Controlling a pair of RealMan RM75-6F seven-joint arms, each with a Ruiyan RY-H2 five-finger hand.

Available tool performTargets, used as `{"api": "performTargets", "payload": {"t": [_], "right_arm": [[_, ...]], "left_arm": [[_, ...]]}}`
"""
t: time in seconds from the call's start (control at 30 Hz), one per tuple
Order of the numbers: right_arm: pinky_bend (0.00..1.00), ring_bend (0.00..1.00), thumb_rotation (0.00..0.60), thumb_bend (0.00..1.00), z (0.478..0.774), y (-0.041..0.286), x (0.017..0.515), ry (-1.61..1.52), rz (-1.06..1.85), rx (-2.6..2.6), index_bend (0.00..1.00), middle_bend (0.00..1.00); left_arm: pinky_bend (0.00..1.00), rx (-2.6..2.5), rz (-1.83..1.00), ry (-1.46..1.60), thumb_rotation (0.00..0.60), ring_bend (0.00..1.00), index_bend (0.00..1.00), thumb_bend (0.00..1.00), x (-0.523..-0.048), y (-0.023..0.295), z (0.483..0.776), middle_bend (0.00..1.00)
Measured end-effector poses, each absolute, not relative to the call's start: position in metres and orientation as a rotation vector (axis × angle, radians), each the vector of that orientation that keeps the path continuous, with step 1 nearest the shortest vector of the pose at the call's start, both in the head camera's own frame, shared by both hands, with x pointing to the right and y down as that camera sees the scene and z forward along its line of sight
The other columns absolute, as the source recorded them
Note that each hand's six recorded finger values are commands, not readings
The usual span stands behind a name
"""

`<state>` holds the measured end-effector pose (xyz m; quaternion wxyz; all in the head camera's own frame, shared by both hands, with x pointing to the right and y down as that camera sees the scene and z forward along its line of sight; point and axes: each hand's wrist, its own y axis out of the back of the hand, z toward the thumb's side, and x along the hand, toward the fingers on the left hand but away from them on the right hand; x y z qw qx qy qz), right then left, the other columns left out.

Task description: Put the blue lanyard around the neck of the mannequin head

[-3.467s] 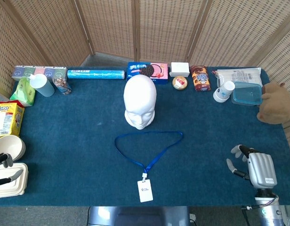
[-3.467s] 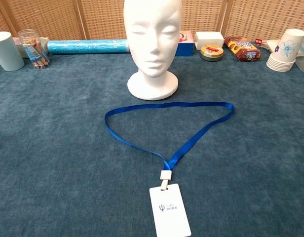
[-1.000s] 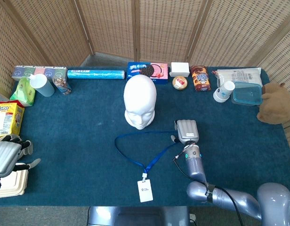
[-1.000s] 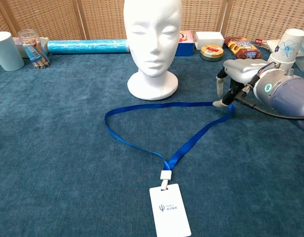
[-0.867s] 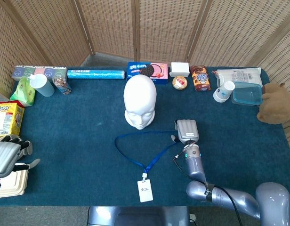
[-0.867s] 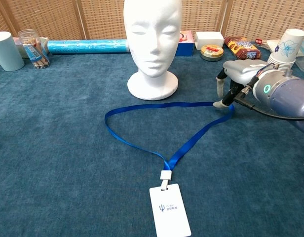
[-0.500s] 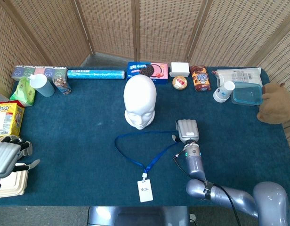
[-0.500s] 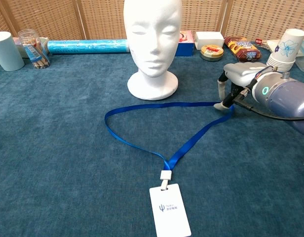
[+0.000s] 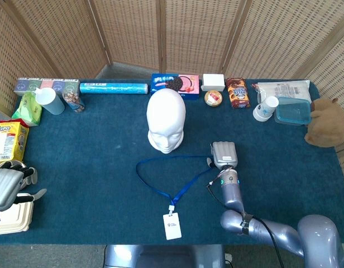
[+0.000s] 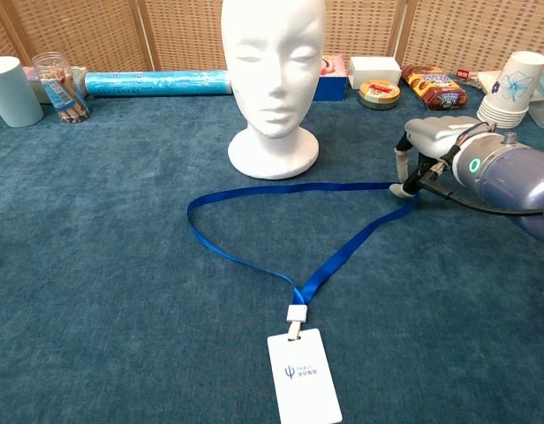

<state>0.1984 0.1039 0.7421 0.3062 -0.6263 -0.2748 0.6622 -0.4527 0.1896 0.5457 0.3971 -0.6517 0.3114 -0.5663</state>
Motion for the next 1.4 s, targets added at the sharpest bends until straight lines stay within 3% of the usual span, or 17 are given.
{"api": "performTargets", "payload": {"t": [0.7,1.1,1.4], "right_arm": [[1.0,1.0,0.471,0.46,0.75,0.103,0.205,-0.688,1.795,-1.616,0.53,1.0],[1.0,1.0,0.552,0.48,0.75,0.103,0.205,-0.674,1.801,-1.605,0.59,1.0],[1.0,1.0,0.559,0.5,0.739,0.105,0.199,-0.72,1.766,-1.65,0.61,1.0]], "left_arm": [[0.3,-1.647,-1.439,0.788,0.439,0.53,0.6,0.2,-0.455,0.191,0.546,0.61],[0.3,-1.646,-1.449,0.786,0.439,0.53,0.6,0.19,-0.458,0.192,0.546,0.61],[0.32,-1.669,-1.449,0.759,0.442,0.54,0.6,0.19,-0.451,0.186,0.555,0.61]]}}
